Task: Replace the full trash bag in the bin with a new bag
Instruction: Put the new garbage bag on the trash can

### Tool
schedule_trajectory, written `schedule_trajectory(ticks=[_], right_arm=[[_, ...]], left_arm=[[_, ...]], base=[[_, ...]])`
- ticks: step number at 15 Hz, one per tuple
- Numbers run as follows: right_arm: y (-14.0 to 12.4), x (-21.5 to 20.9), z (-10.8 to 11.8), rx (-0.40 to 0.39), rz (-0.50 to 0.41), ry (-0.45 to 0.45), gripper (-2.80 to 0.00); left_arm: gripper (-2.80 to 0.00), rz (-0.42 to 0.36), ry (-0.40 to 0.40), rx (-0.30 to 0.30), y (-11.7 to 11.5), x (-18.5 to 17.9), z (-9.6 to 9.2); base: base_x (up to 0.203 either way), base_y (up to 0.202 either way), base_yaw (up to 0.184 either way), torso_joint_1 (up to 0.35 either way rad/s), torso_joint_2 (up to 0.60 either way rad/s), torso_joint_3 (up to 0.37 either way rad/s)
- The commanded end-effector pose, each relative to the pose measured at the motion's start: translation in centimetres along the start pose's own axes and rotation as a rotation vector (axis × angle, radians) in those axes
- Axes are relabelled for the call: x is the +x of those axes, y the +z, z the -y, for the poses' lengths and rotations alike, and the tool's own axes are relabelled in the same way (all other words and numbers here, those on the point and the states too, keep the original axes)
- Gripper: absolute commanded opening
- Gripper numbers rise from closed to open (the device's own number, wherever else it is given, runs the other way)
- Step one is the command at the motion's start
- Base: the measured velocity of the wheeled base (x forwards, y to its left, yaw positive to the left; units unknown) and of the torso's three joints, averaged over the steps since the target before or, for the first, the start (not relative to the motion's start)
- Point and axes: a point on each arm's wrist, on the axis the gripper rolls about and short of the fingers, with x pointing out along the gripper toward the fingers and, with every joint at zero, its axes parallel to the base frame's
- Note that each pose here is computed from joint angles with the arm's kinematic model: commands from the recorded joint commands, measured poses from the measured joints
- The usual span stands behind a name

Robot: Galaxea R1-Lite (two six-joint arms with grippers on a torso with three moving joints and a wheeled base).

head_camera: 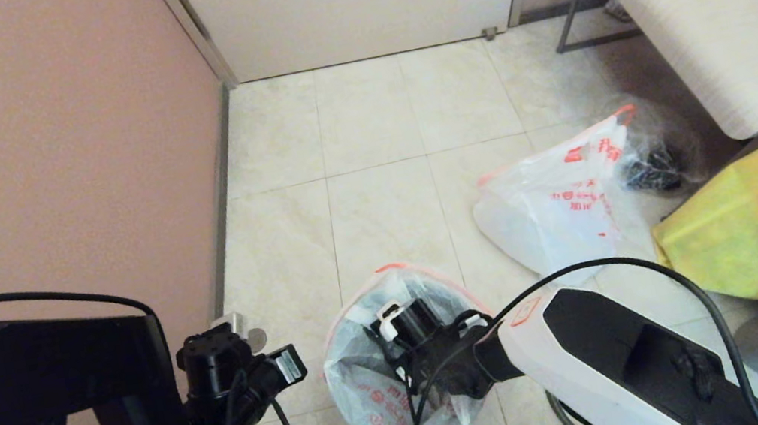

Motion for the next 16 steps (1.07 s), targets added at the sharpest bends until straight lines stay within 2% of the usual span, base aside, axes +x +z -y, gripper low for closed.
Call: schedule_trajectory(ticks=[1,2,4,9,11,14,16], right_arm=[[-1.7,1.5,1.6,-0.076,-0.046,0.028,-2.80],[-2.6,2.0,2.2,-0.148,-0.090,0.043,-2.80],[-4.1,2.5,2.4,-0.214,-0.173,0.067,-2.80],[-2.1,0.8,1.4,-0.224,-0.132,0.088,-2.80],[0.2,-1.7,0.7,-0.197,-0.089,0.101,-2.80],[3.9,-7.7,-0.2,-0.104,-0.038,0.148,-2.80],[5.4,-11.4,0.4,-0.041,-0.034,0.195,-2.80]], left_arm=[[-2.80,0.011,-0.004,-0.003,0.2,-0.1,0.1],[-2.80,0.014,-0.005,-0.004,0.3,-0.1,0.1],[-2.80,0.016,-0.006,-0.004,0.3,-0.1,0.1],[-2.80,0.017,-0.006,-0.004,0.3,-0.1,0.1],[-2.80,0.017,-0.006,-0.004,0.3,-0.2,0.1],[-2.80,0.021,-0.008,-0.004,0.5,-0.3,0.2],[-2.80,0.020,-0.007,-0.004,0.4,-0.3,0.2]], base=[[0.000,0.000,0.000,0.000,0.00,0.000],[0.000,0.000,0.000,0.000,0.00,0.000],[0.000,0.000,0.000,0.000,0.00,0.000],[0.000,0.000,0.000,0.000,0.00,0.000],[0.000,0.000,0.000,0.000,0.00,0.000],[0.000,0.000,0.000,0.000,0.00,0.000],[0.000,0.000,0.000,0.000,0.00,0.000]])
